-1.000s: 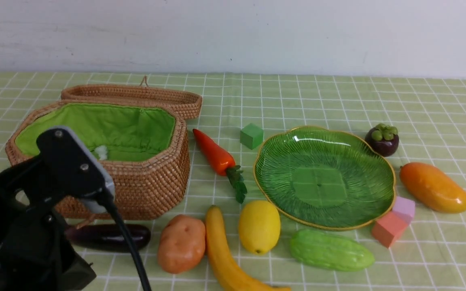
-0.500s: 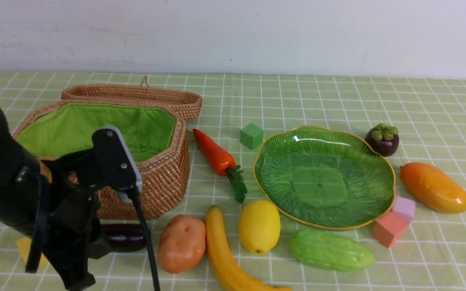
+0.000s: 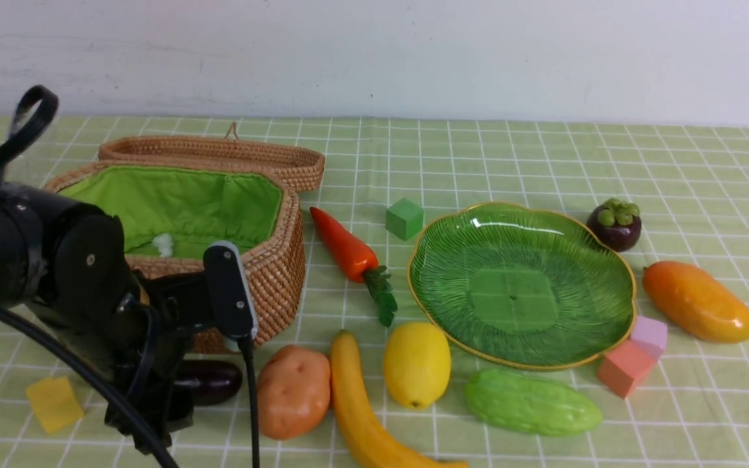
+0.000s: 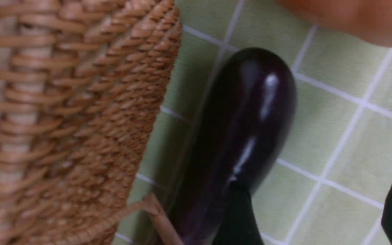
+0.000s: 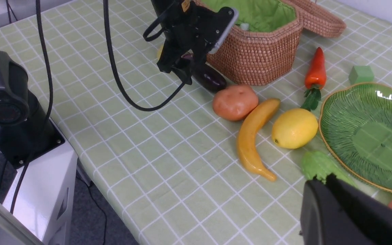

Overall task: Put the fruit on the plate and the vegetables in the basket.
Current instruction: Use the left arm to grab an eggplant and put it into the left basket

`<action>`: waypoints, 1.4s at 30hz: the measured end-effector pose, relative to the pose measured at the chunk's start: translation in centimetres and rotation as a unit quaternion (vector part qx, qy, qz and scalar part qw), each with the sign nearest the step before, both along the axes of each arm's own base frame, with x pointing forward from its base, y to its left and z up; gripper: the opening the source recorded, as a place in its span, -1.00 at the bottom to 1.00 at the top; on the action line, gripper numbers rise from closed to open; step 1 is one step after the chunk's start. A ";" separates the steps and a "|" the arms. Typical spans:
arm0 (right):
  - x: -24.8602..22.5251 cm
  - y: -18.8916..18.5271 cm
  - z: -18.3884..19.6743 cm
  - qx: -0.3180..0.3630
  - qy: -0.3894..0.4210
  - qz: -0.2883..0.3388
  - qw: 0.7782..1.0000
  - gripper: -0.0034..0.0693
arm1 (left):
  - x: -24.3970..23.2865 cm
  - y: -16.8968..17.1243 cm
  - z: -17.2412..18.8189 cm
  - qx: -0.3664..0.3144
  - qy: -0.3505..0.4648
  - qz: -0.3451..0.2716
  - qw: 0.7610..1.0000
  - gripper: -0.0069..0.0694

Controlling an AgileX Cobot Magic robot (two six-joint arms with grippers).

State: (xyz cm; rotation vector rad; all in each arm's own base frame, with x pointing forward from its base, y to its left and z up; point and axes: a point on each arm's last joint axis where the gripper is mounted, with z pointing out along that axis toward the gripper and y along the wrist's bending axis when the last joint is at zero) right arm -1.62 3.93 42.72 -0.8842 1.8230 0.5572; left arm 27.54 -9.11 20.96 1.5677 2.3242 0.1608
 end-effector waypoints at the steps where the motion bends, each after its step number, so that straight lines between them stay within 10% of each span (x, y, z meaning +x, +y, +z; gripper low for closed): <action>1: 0.0 0.0 0.0 0.000 0.000 0.000 1.000 -0.84 | 0.1 0.0 -0.1 0.004 -0.003 -0.003 1.000 0.55; 29: 0.0 0.0 0.0 0.000 0.000 0.000 1.000 -0.78 | 0.7 0.4 -2.3 0.062 0.051 -0.038 0.996 0.00; 42: 0.0 0.0 0.0 0.000 0.000 0.000 1.000 -0.74 | 0.4 0.0 -2.9 0.032 0.073 -0.017 0.997 0.62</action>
